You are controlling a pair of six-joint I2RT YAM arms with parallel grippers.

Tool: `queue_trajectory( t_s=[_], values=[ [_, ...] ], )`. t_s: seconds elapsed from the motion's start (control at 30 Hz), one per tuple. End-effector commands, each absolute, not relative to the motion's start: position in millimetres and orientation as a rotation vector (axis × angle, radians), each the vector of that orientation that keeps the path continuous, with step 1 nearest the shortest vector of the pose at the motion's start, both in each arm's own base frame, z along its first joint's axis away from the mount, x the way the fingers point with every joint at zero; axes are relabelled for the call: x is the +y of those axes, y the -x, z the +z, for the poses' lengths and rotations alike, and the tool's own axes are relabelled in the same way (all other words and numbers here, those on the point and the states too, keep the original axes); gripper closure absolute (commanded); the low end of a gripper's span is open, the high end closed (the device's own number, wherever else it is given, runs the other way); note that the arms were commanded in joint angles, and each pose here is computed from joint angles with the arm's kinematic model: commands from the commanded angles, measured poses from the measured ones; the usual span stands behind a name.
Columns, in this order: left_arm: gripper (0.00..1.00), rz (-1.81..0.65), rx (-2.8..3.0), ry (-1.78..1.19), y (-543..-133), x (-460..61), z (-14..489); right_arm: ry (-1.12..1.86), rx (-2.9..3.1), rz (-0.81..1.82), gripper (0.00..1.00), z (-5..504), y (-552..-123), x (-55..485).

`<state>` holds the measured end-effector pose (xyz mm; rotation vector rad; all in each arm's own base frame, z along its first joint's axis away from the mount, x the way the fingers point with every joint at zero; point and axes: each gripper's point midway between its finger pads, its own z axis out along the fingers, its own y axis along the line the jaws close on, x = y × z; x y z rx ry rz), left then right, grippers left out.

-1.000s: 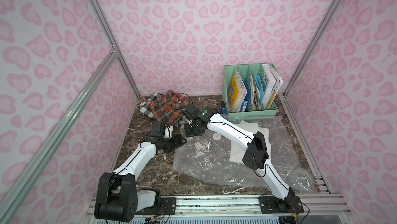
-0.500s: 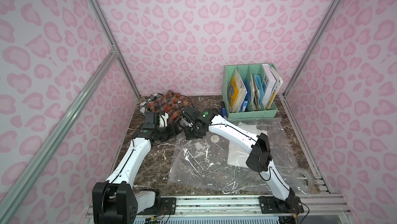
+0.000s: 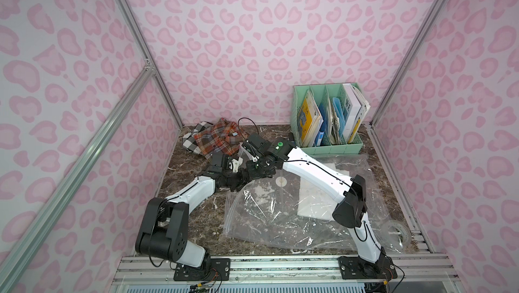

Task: Take the shirt out of the vacuum bag
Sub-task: Open the vacuum bag at the center of the board, then take out the shirt from the vacuum bag.

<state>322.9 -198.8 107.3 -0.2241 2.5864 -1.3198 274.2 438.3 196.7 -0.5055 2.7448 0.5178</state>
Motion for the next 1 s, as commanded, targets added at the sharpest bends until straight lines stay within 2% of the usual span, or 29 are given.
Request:
queue_trajectory(
  t_s=[0.0, 0.23, 0.63, 0.9, 0.93, 0.97],
  values=[
    [0.43, -1.473, 2.569, 0.13, -324, -228, 103, 0.539, 2.707, 0.559, 1.0, 210, -273, 442],
    [0.37, -1.643, 2.622, 0.01, -303, -277, 75, 0.538, 2.636, 0.724, 1.0, 236, -275, 461],
    [0.19, -1.731, 2.722, -0.186, -270, -347, 51, 0.548, 2.6, 0.893, 1.0, 252, -267, 483],
    [0.13, -1.669, 2.804, -0.155, -262, -350, 19, 0.555, 2.564, 0.996, 1.0, 268, -261, 490],
    [0.12, -1.659, 2.816, -0.146, -261, -349, 15, 0.551, 2.55, 1.022, 0.94, 274, -260, 488],
    [0.12, -1.649, 2.825, -0.139, -261, -348, 12, 0.548, 2.541, 1.044, 0.81, 277, -260, 487]
  ],
)
